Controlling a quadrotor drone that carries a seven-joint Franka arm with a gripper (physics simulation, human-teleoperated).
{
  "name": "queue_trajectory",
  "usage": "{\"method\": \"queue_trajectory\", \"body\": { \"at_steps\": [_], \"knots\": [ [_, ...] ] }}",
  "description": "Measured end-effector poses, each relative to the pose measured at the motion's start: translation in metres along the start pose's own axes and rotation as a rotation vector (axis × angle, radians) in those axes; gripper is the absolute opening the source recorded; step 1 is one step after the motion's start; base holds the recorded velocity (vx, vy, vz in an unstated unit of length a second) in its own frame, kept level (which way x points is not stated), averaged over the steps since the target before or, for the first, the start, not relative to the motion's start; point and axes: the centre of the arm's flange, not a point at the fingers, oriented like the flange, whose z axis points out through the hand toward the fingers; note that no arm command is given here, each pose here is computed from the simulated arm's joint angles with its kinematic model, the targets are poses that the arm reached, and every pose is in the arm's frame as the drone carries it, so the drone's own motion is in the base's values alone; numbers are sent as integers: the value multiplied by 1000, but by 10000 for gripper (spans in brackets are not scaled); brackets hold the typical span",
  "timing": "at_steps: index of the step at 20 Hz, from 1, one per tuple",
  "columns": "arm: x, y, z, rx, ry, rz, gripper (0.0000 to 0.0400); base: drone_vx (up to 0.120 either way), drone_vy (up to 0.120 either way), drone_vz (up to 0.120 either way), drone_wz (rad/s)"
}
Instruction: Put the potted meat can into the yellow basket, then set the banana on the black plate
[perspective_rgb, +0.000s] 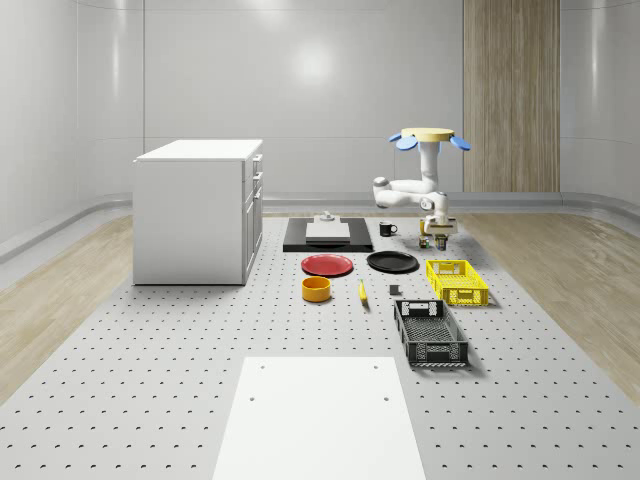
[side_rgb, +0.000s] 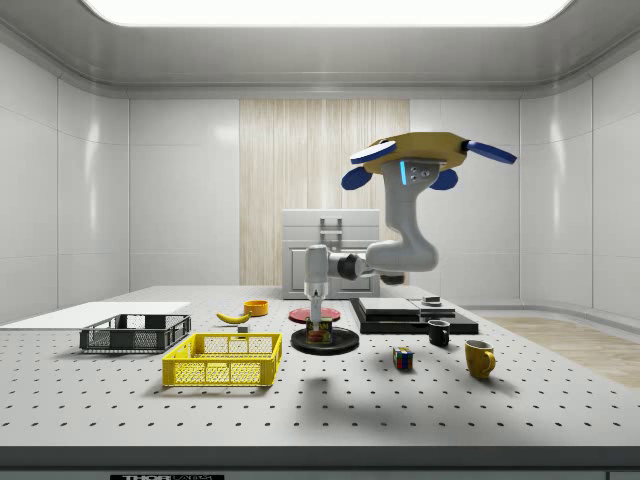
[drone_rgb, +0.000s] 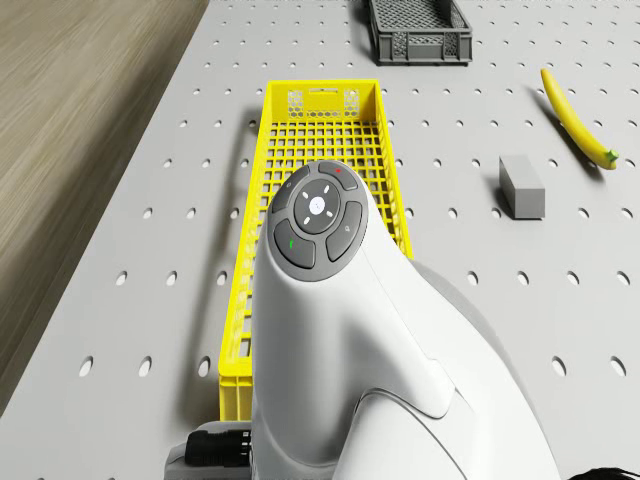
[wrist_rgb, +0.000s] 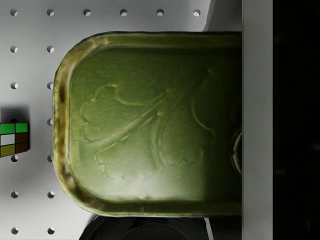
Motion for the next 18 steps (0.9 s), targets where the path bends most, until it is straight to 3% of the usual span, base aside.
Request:
{"method": "queue_trajectory", "body": {
  "at_steps": [4,18],
  "knots": [
    [0,0,-1,0,0,1,283,120,0,80,0],
    [0,0,-2,0,0,1,283,120,0,0,0]
  ]
}}
